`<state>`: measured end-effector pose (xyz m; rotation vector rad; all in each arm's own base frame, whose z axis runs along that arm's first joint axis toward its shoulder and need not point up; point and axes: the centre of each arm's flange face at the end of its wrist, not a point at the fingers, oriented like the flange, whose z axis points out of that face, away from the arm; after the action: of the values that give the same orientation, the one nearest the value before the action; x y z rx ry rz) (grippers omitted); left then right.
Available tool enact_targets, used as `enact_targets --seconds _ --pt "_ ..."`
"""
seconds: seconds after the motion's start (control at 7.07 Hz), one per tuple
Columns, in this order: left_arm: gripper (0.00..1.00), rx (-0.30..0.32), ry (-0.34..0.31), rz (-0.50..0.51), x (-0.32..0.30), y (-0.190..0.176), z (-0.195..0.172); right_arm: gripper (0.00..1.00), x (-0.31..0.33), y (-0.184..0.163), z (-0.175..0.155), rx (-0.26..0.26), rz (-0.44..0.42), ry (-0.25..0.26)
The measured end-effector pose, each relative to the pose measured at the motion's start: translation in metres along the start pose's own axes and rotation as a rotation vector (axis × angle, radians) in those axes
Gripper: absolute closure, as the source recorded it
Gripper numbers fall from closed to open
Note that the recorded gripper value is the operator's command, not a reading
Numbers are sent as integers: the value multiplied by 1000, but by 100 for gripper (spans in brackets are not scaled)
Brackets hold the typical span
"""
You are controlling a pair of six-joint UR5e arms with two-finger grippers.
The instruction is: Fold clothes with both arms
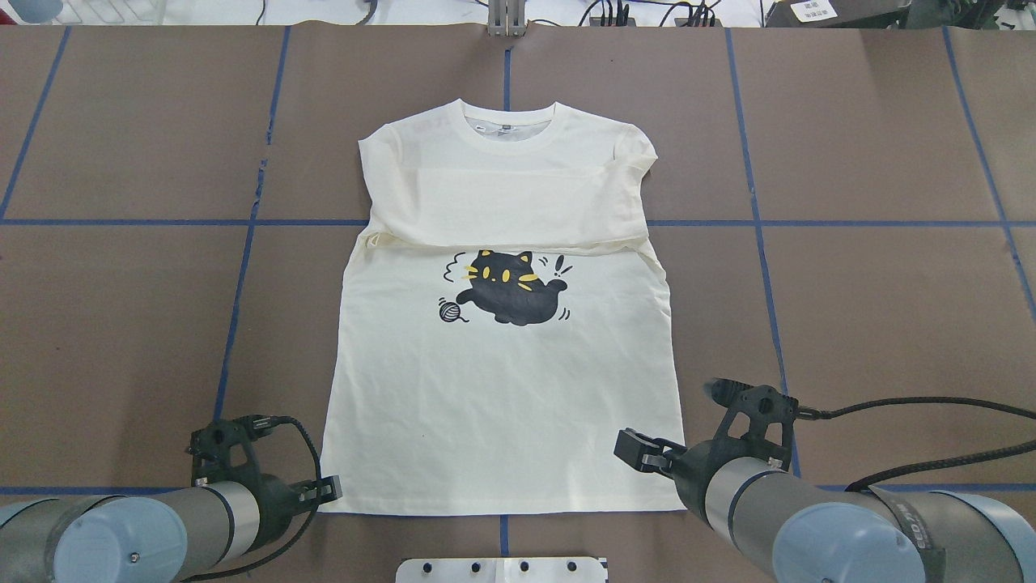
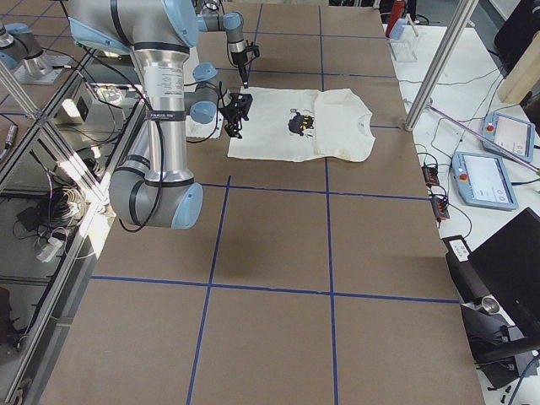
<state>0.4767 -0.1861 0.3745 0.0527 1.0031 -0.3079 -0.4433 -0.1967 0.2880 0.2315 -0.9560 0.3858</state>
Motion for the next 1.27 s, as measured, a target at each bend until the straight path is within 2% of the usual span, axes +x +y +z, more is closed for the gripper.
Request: enact_targets --seconds 0.28,0.57,0.71,0.85,1.13,1.27 --pt "52 -3 -2 2 0 2 1 4 0 0 0 0 0 0" --pt "65 -5 0 3 1 4 2 4 0 0 0 0 0 0" --pt "75 -8 2 4 2 5 2 4 0 0 0 0 0 0" --pt "77 -12 4 6 3 8 2 4 0 0 0 0 0 0" --pt "100 -16 6 8 4 12 2 4 0 0 1 -1 -1 1" --pt "100 -18 8 8 5 13 1 4 -1 0 0 -1 -1 -1"
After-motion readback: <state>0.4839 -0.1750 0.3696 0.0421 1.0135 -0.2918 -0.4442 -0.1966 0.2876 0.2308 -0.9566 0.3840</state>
